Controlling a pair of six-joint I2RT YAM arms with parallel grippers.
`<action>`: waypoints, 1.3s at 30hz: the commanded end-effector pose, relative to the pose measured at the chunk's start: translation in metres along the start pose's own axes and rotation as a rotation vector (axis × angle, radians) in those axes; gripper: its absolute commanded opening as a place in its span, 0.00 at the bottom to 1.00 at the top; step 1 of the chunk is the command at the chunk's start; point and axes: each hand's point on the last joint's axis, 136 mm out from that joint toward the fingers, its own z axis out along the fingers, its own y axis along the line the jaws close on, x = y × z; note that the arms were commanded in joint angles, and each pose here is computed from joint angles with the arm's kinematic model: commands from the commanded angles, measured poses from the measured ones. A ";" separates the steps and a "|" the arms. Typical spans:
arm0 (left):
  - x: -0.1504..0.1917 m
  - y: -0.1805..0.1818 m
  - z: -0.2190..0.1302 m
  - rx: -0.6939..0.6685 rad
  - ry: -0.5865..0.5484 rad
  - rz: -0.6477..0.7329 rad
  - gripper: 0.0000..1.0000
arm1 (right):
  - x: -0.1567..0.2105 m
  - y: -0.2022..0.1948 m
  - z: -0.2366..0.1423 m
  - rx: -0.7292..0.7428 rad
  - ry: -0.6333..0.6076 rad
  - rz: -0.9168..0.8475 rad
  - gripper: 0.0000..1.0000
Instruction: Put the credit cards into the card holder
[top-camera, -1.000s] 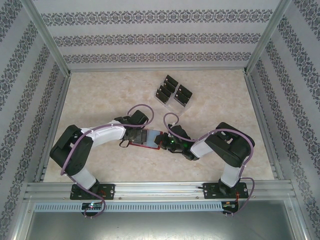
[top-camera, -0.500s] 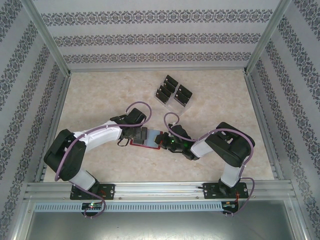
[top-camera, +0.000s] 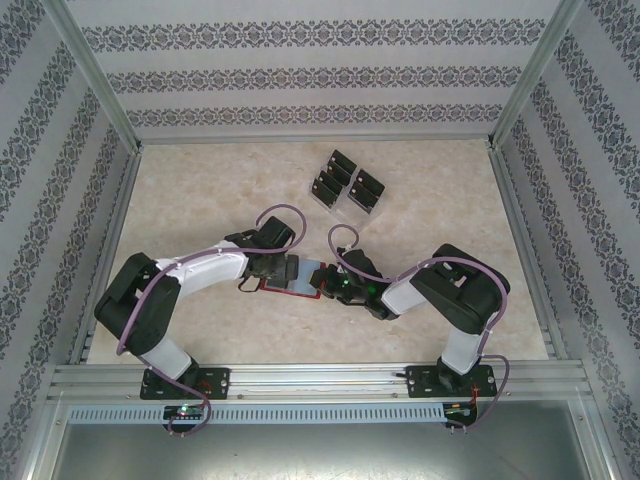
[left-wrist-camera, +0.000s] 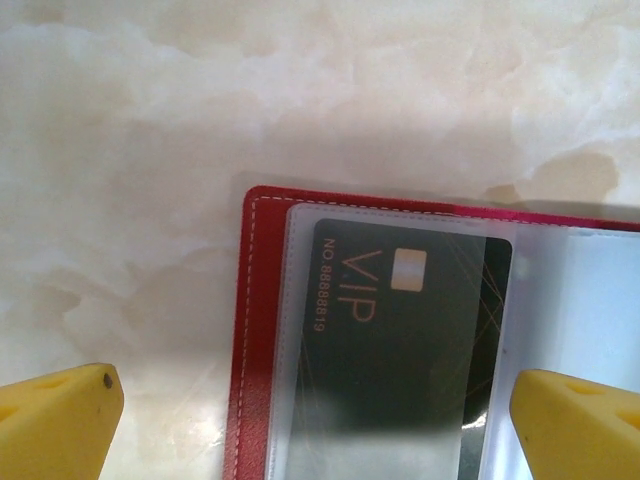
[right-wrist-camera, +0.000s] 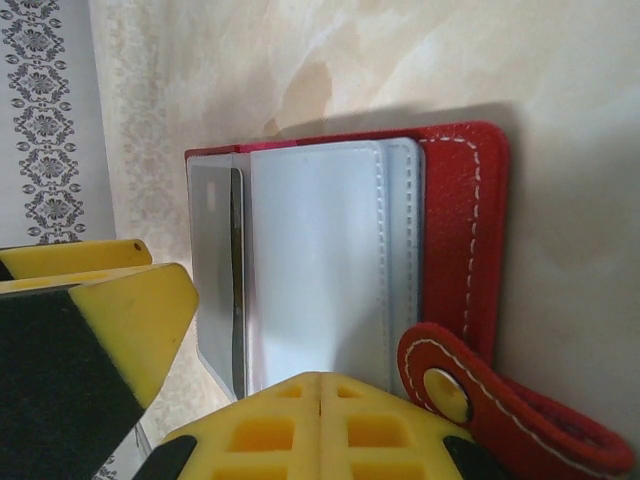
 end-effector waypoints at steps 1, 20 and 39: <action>0.002 -0.009 0.005 0.028 -0.003 0.012 1.00 | -0.005 -0.022 -0.003 0.072 -0.009 0.006 0.00; 0.003 -0.008 0.004 0.019 -0.011 0.002 1.00 | -0.011 -0.011 -0.011 0.071 0.022 -0.045 0.00; 0.006 0.028 -0.008 -0.060 -0.019 -0.072 1.00 | -0.026 0.031 -0.049 0.247 0.093 -0.303 0.39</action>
